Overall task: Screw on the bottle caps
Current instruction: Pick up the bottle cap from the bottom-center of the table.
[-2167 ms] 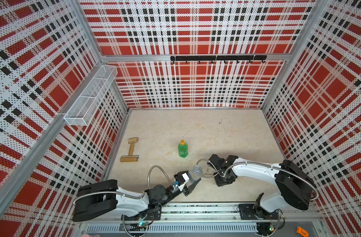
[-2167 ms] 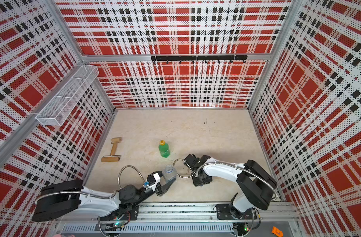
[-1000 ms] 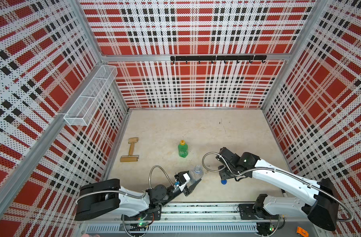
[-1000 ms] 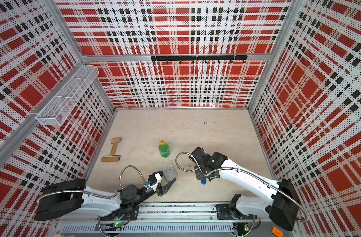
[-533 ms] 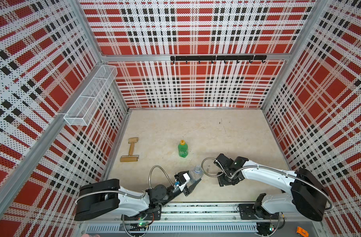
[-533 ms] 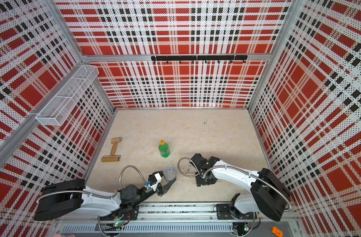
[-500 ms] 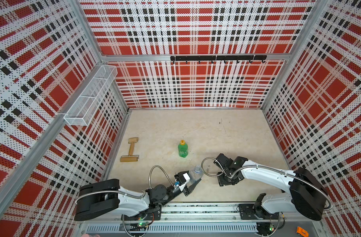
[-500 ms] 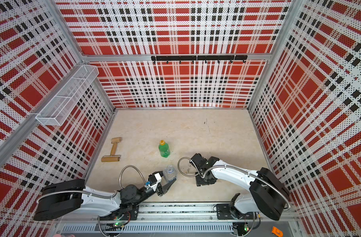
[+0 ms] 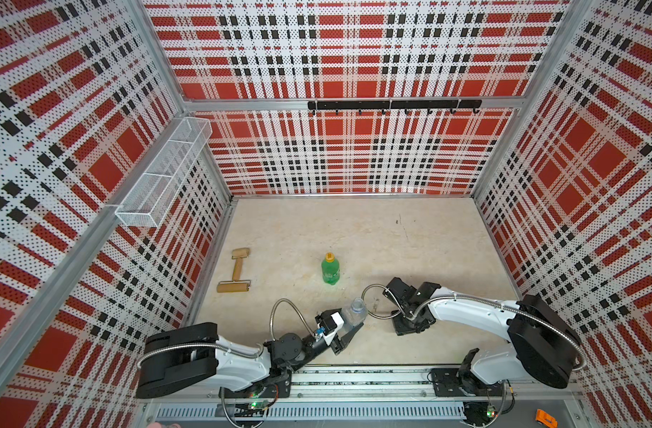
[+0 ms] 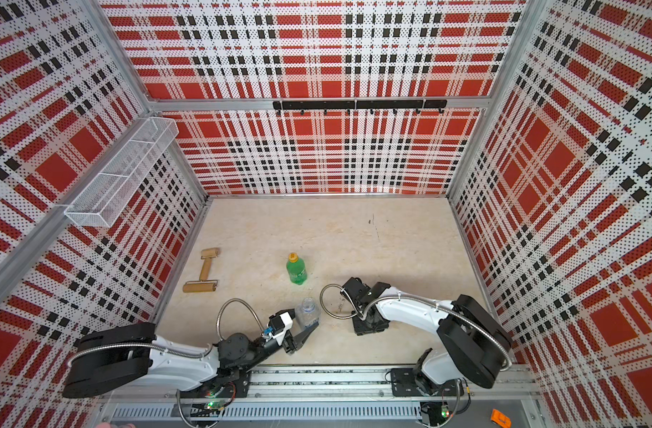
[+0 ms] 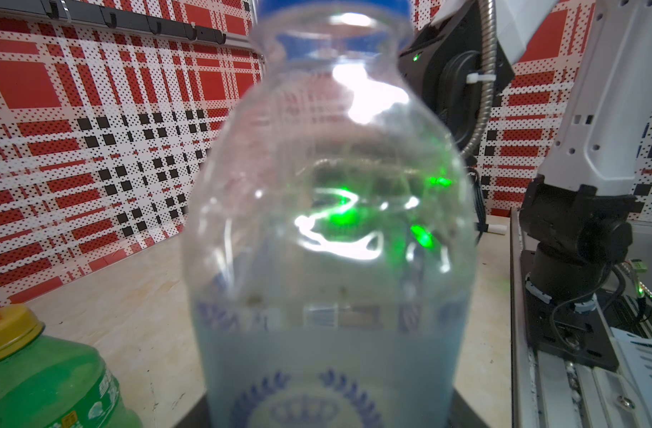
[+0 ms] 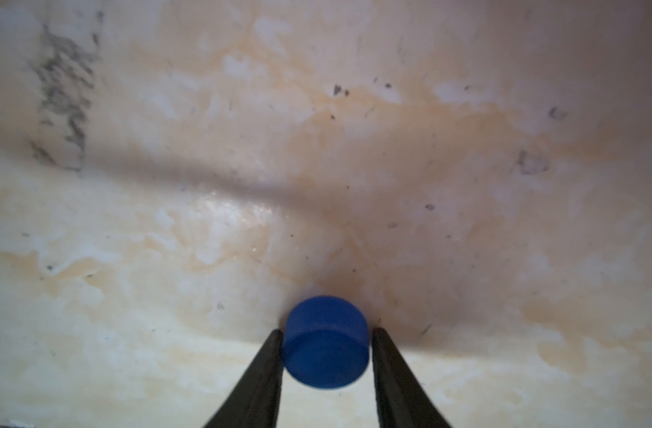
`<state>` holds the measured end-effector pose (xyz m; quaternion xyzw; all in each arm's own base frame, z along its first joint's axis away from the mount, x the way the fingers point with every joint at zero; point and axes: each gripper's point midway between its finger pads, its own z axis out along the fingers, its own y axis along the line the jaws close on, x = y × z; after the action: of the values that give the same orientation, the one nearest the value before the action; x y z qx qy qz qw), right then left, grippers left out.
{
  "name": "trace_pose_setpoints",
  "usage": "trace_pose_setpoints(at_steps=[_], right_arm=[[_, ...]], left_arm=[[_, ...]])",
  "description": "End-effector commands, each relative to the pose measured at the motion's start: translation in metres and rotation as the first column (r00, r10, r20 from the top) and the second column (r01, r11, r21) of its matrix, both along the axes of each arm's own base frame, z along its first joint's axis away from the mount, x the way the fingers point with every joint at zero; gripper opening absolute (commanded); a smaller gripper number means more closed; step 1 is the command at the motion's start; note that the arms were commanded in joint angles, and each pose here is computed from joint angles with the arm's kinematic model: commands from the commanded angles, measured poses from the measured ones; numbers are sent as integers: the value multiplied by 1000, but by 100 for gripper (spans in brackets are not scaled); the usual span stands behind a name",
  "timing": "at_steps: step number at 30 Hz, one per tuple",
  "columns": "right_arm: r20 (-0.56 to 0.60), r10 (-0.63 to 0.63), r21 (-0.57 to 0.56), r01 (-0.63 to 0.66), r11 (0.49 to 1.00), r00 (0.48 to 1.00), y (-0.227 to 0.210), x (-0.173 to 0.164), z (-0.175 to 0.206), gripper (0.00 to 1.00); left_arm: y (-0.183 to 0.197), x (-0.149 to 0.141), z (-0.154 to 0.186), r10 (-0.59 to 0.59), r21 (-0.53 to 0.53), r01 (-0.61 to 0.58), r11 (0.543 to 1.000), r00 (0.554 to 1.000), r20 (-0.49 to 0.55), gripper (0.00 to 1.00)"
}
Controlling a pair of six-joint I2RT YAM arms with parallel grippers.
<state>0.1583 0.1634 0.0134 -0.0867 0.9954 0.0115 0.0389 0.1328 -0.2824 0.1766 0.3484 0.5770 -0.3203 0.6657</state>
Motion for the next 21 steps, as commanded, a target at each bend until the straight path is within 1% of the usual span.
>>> trace_pose_setpoints(at_steps=[1,6,8,10,16,21], right_arm=[[30,9,-25,-8,1000,1000,-2,9,0,41],[20,8,-35,-7,999,1000,-6,5,-1,38],[31,12,-32,-11,999,999,-5,7,6,37],[69,17,-23,-16,1000,997,-4,13,21,37],[206,74,3,-76,997,976,0,32,91,36],[300,129,131,-175,976,945,21,35,158,34]], left_arm=[[4,2,-1,12,-11,-12,1000,1000,-3,57],[4,2,-2,16,-5,-16,1000,1000,-1,57],[4,2,-2,16,-4,-16,1000,1000,-2,57],[4,2,-2,12,-6,-12,1000,1000,-1,57],[0,0,-4,-7,-3,7,1000,1000,-6,57],[-3,-1,-2,-21,-20,22,1000,1000,16,58]])
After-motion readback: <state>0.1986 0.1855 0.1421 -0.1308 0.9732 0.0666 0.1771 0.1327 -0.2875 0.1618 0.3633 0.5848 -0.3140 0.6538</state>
